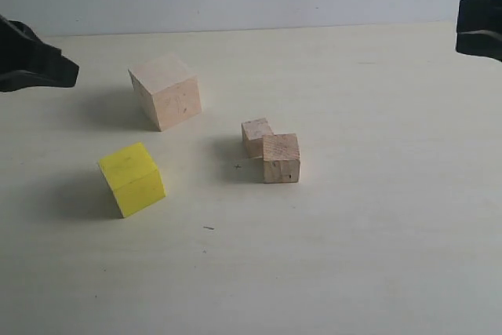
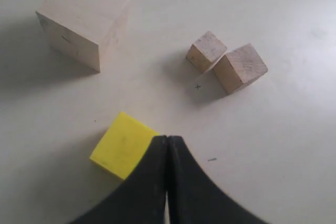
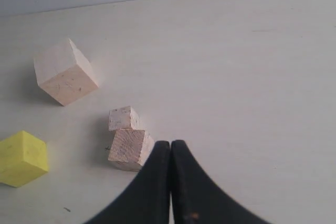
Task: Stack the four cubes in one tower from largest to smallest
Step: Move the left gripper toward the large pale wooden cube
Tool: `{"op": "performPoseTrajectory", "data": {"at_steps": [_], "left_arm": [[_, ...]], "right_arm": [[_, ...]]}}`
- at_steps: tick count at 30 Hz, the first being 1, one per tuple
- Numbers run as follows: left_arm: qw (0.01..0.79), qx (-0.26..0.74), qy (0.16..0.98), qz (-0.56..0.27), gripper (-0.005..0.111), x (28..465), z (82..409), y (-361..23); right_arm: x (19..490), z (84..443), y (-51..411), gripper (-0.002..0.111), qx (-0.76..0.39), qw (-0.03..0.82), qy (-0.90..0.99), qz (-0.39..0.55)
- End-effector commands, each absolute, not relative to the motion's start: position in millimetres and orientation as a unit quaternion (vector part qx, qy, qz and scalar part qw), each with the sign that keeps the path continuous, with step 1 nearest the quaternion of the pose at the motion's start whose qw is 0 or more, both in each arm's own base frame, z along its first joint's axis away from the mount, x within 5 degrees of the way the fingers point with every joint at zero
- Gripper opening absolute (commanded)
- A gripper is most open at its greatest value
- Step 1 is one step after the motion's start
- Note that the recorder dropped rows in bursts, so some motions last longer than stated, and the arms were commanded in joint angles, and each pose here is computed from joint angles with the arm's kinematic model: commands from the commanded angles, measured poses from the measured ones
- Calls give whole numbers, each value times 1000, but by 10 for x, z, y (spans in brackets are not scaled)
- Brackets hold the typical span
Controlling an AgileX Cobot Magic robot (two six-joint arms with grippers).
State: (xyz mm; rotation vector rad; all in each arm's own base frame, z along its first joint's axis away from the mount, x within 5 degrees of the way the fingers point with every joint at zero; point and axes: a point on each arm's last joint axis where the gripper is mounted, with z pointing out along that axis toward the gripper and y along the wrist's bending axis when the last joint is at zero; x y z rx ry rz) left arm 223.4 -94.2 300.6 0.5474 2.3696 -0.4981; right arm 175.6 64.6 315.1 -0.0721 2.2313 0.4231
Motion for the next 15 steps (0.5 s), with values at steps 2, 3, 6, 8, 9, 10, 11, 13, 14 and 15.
{"op": "performPoseTrajectory", "data": {"at_steps": [2,3,6,8,9,10,11,13,14,15], "left_arm": [[360,193,895,-181,0,2375,3004,-964],[363,190,895,-179,0,2406,2985,-966],[365,177,898,-169,3,2549,2863,-981],[365,177,901,-156,18,2672,2735,-994],[371,185,899,-141,35,2769,2654,-1002],[379,179,898,-136,45,2816,2629,-1002],[392,168,896,-125,60,2920,2561,-1002],[414,130,893,-117,64,3058,2482,-995],[429,103,890,-115,61,3131,2445,-987],[433,84,890,-118,57,3184,2415,-989]], "right_arm": [[1781,3207,658,0,-30,443,879,173],[1788,3217,658,0,-29,449,876,174],[1797,3229,670,0,-19,452,872,188],[1796,3234,679,0,-10,450,871,198],[1796,3234,679,0,-9,450,871,198],[1796,3234,679,0,-9,450,871,198],[1793,3230,680,0,-7,447,872,199],[1792,3228,680,0,5,444,872,205],[1790,3225,680,0,5,442,873,205],[1786,3219,679,0,-2,440,875,201]]}}
